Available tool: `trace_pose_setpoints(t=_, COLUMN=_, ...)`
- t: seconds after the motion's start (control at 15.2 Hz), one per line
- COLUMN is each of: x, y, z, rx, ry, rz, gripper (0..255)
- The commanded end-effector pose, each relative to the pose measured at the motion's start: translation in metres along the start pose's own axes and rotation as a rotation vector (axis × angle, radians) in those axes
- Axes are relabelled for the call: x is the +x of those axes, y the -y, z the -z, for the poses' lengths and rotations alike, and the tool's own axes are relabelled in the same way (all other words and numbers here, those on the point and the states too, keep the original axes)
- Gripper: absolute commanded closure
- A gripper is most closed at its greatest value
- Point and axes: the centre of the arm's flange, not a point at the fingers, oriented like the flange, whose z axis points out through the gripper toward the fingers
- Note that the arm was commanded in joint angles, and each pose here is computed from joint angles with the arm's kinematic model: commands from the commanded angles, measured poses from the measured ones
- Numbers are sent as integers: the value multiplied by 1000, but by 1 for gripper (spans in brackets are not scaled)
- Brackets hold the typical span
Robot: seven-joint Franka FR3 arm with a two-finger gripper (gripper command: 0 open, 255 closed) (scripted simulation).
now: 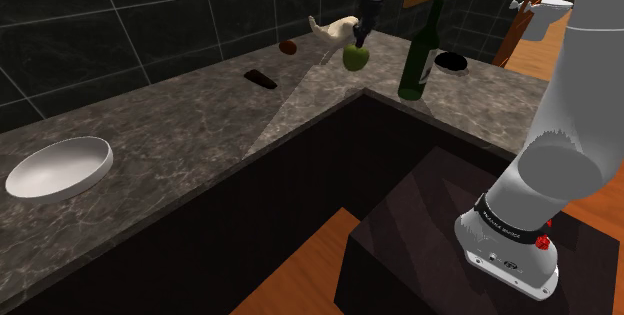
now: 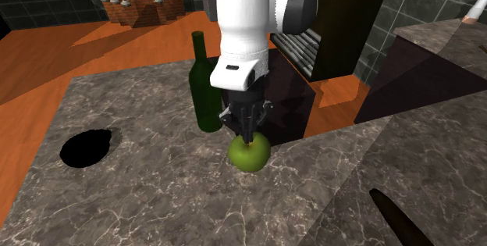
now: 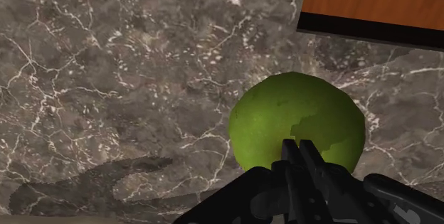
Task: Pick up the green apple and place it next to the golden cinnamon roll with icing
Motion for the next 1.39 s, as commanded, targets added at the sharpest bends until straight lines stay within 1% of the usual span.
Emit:
trace_pose_setpoints(t=0.0, x=1, y=-1, z=10, rx=0, ry=0, rz=0, gripper=255)
trace_pose_setpoints(t=1.32, x=18, y=-4, z=114, rx=0, ry=0, rz=0, gripper=255)
